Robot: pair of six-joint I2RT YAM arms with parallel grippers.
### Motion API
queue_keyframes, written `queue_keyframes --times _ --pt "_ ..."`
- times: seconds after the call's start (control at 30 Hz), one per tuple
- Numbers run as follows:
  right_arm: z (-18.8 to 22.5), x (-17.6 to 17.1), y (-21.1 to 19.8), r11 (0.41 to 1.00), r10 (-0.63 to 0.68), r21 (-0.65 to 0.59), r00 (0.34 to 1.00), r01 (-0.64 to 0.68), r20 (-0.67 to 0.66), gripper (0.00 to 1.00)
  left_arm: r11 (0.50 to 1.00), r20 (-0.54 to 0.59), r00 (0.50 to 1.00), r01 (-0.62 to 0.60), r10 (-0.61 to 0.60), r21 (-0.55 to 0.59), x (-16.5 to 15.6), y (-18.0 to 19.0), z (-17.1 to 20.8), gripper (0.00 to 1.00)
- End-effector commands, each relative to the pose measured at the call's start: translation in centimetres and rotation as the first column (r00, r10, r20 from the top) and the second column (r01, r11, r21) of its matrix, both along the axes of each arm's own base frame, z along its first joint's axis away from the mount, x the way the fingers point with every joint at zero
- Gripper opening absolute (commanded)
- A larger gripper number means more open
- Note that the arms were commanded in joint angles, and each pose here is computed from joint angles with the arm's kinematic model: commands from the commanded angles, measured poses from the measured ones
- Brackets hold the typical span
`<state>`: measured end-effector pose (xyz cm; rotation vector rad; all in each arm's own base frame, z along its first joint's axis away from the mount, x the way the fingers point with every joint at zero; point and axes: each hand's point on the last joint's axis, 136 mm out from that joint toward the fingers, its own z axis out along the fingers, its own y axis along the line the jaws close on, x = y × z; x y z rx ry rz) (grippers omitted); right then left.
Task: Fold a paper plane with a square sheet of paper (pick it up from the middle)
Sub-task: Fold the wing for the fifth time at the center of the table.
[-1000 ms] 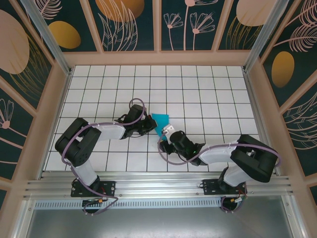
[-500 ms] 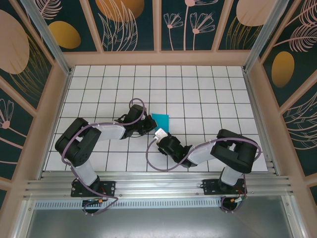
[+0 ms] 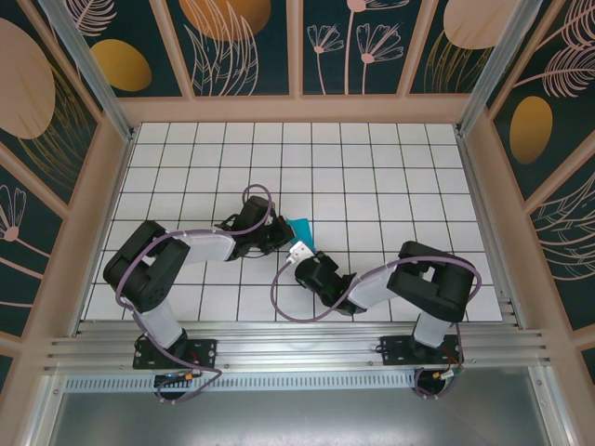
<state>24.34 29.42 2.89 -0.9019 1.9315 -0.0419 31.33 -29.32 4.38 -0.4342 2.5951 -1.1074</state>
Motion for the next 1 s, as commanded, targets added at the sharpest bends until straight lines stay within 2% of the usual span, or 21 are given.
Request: queue_keyframes --times 0.0,0.17,0.3,0.4,0.5,0.7,0.97 --pt "0.4 0.5 0.5 0.999 -0.031 0.031 0.999 0.030 0.016 0.05 1.000 0.000 1.000 -0.002 0.002 -0.001 0.2 -0.2 0.8 0.05" --pt "0.6 0.4 0.9 0.996 -0.028 0.083 1.000 0.029 -0.006 0.00 0.999 0.021 0.999 -0.042 0.041 0.024 0.5 0.8 1.5 0.17" --pt "1.0 0.3 1.2 0.987 -0.020 0.160 0.999 0.026 -0.039 0.00 0.993 0.053 0.992 -0.114 0.112 0.043 0.9 2.9 2.6 0.41" --pt "1.8 -0.1 2.0 0.969 0.030 0.247 0.997 -0.010 -0.075 0.00 0.980 0.098 0.979 -0.186 0.178 0.071 1.1 5.1 3.8 0.54" --pt "2.8 -0.4 2.6 0.932 0.084 0.362 0.988 -0.033 -0.126 0.00 0.961 0.152 0.959 -0.257 0.240 0.100 1.0 7.4 5.1 0.62" --pt "3.3 -0.8 3.6 0.884 0.170 0.463 0.966 -0.062 -0.195 0.00 0.937 0.221 0.926 -0.334 0.306 0.101 0.3 9.8 6.7 0.68" --pt "1.9 -1.2 4.2 0.853 0.222 0.521 0.925 -0.031 -0.309 0.00 0.950 0.205 0.938 -0.301 0.279 0.086 -0.1 9.3 6.3 0.67"
